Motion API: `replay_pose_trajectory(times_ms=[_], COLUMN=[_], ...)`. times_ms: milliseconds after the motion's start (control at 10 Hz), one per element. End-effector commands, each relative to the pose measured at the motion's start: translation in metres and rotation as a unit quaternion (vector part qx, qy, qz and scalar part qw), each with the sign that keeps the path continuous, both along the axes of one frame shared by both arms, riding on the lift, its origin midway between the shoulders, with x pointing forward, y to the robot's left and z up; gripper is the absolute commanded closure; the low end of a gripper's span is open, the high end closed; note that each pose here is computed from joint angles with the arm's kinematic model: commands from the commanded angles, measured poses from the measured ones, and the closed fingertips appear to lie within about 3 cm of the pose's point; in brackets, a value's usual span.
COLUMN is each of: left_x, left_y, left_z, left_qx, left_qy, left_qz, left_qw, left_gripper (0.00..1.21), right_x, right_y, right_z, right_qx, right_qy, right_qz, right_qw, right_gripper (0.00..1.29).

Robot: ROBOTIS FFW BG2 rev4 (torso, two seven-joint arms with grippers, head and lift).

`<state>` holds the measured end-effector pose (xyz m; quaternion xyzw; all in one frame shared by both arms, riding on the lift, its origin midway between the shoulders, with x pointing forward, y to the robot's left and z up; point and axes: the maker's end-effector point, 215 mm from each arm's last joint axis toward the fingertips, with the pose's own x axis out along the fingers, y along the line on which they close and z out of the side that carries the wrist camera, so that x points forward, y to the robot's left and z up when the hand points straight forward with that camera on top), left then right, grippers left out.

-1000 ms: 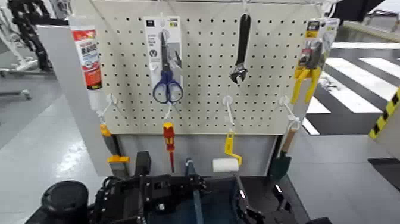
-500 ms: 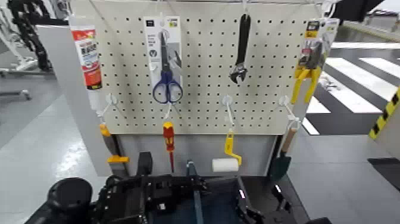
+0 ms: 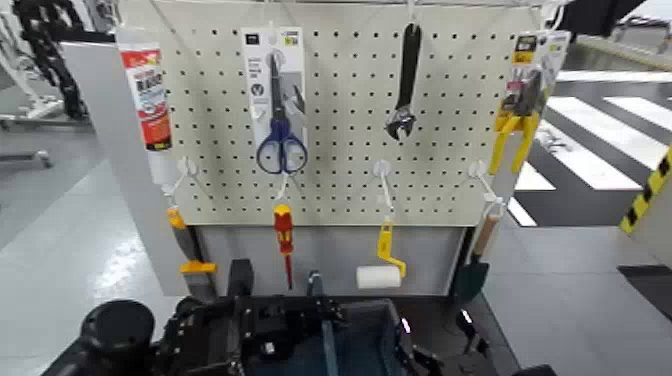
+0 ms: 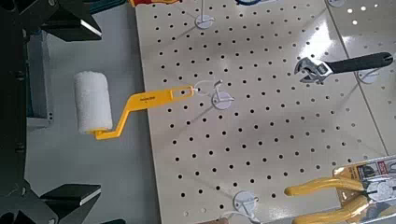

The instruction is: Place the crate on the table.

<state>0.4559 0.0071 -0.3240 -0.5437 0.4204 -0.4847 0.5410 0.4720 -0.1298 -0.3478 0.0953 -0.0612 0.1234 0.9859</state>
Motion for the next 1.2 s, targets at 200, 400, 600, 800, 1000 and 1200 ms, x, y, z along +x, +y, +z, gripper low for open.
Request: replay_pose_trajectory(times_ms=[200,400,600,800,1000,1200], left_x=[0.002,0.006,0.012,0.016,0.018,0.015], left_y=[0.002,0.004,0.006,0.007,0.008,0.008], left_z=[-0.008,-0.008,-0.004,-0.004,-0.005,-0.006], left_qx=[0.002,0.001,-0.005,-0.004,-0.004,-0.007], left_qy=[0.008,0.007,-0.004,-0.012,-0.021,-0.023], left_qz=[0.001,0.007,0.016,0.023,0.028,0.031], left_qw=[1.000,1.000,1.000,1.000,0.999,0.999], left_gripper=[1.18,1.15,0.70,0.42,0.24,0.05], right_x=[0.000,0.000,0.000,0.000,0.000,0.000], right_y=[0.001,0.001,0.001,0.001,0.000,0.000], right_z=[0.000,0.000,0.000,0.000,0.000,-0.001], right_qx=[0.001,0.002,0.003,0.003,0.003,0.003], right_qy=[-0.001,-0.001,-0.001,-0.001,-0.001,0.001], right_qz=[0.000,0.001,0.001,0.001,0.000,0.000], right_qw=[1.0000,1.0000,1.0000,1.0000,1.0000,1.0000], right_gripper=[0.15,0.15,0.15,0.15,0.15,0.15])
